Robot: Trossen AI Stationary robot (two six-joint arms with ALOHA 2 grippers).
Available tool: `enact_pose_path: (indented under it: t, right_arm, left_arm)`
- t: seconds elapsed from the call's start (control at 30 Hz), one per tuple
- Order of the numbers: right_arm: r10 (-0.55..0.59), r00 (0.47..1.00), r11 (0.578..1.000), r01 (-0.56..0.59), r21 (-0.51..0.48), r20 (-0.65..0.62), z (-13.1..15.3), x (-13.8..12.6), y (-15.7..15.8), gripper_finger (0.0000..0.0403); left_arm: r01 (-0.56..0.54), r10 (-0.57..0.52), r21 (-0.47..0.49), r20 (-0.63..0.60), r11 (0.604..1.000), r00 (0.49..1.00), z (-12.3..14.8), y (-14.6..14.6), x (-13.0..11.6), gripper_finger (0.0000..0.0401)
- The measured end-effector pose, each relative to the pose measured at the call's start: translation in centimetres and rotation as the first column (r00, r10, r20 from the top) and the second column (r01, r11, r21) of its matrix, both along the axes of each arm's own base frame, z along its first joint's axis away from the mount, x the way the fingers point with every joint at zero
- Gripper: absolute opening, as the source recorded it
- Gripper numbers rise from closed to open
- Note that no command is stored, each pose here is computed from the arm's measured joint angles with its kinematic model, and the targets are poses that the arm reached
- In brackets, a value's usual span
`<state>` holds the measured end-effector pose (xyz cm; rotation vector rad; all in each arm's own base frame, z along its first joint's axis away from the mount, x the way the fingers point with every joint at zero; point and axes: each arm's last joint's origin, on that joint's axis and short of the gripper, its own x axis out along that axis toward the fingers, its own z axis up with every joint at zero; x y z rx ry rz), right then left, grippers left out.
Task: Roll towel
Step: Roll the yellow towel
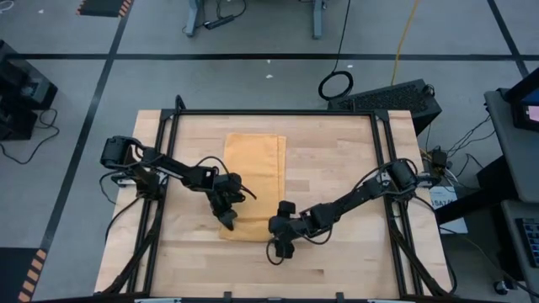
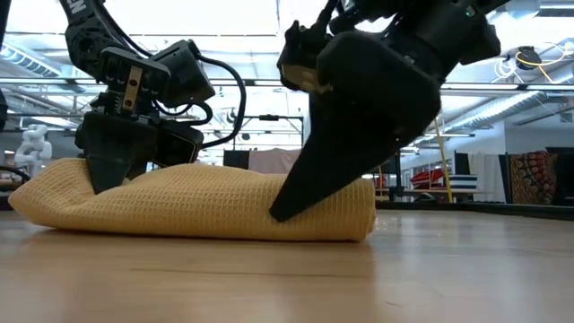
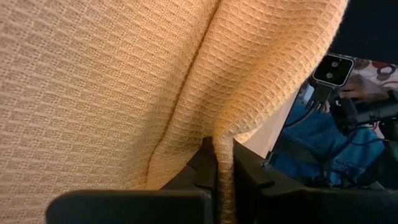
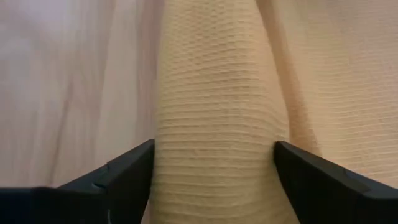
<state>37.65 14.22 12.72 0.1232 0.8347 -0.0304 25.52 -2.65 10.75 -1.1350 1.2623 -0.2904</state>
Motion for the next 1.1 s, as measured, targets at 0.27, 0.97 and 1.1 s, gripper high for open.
enact_pose_path:
  t: [0.27, 0.97, 1.1]
  right_arm:
    - [0.051, 0.998, 0.997, -0.049, 0.056, -0.034, -0.3, 0.0, 0.0, 0.0313]
    - [0.079, 0.994, 0.982, -0.064, 0.178, -0.074, -0.6, 1.0, -3.0, 0.0079]
    - [0.114, 0.990, 0.966, -0.091, 0.242, -0.082, -0.6, 1.3, -3.8, 0.0043]
  left_arm:
    - [0.000, 0.000, -0.001, 0.001, 1.000, 1.000, 0.0, 0.0, 0.0, 0.0027]
    - [0.065, -0.148, 0.217, 0.390, 0.974, 0.909, 7.8, -1.6, -2.6, 0.0294]
    - [0.007, -0.259, 0.442, 0.512, 0.897, 0.819, 9.2, -4.1, -3.5, 0.0299]
